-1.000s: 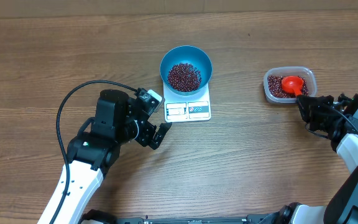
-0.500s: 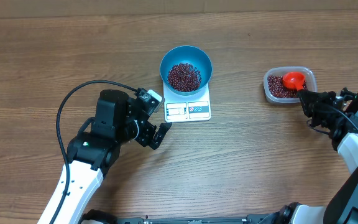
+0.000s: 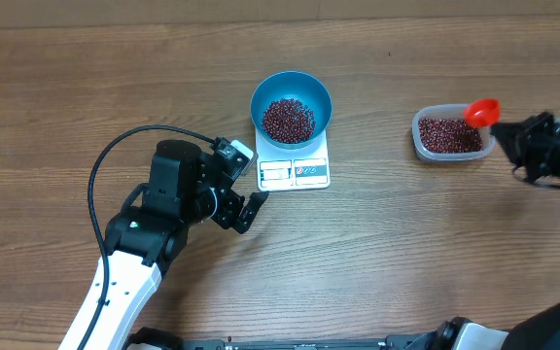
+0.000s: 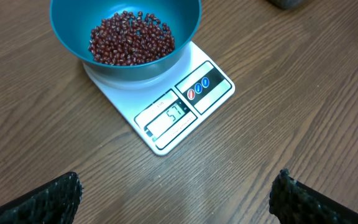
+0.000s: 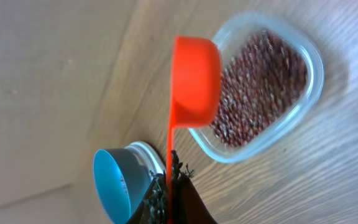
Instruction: Scoop item into bowl and weigh 150g on scale
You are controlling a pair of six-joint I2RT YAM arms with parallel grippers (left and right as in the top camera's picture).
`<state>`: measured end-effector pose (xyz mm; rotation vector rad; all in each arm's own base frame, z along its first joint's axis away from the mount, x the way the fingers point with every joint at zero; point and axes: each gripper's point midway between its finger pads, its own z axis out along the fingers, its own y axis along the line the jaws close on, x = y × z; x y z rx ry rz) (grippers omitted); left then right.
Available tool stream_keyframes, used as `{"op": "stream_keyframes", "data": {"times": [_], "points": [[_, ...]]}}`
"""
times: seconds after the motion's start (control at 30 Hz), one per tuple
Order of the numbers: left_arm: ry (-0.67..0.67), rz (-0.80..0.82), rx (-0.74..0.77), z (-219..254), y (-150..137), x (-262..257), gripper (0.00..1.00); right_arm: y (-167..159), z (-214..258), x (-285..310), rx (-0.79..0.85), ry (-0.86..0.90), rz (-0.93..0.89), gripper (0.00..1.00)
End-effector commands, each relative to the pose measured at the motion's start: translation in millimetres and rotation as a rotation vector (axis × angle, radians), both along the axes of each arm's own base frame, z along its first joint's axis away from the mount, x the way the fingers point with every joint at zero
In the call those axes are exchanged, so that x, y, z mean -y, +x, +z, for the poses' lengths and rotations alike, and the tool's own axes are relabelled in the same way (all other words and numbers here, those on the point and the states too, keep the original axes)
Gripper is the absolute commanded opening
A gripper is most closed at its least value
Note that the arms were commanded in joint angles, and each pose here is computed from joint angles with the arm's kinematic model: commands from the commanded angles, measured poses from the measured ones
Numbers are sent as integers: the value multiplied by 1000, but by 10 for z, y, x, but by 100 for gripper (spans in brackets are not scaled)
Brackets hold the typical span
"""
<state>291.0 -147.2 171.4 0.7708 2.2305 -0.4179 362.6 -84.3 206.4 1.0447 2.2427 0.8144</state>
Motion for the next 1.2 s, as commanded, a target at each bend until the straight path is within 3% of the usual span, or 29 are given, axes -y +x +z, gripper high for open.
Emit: {"op": "stream_keyframes", "data": {"times": [0.0,0.13,0.33,0.67,1.17], "points": [[-10,10,-16,-28,0,-6,100,56,477,102,68,-329,100,4],[-10,10,-16,-30,-1,-6,100,72,656,10,29,-535,223,4],[-10,10,-16,-30,-1,-6,100,175,493,-100,-42,-704,371,4],[-10,10,-16,-30,-1,-6,100,149,54,-145,-87,-843,716,4],[-10,10,-16,-28,0,-6,100,212,-770,133,-355,-885,847,4]]}}
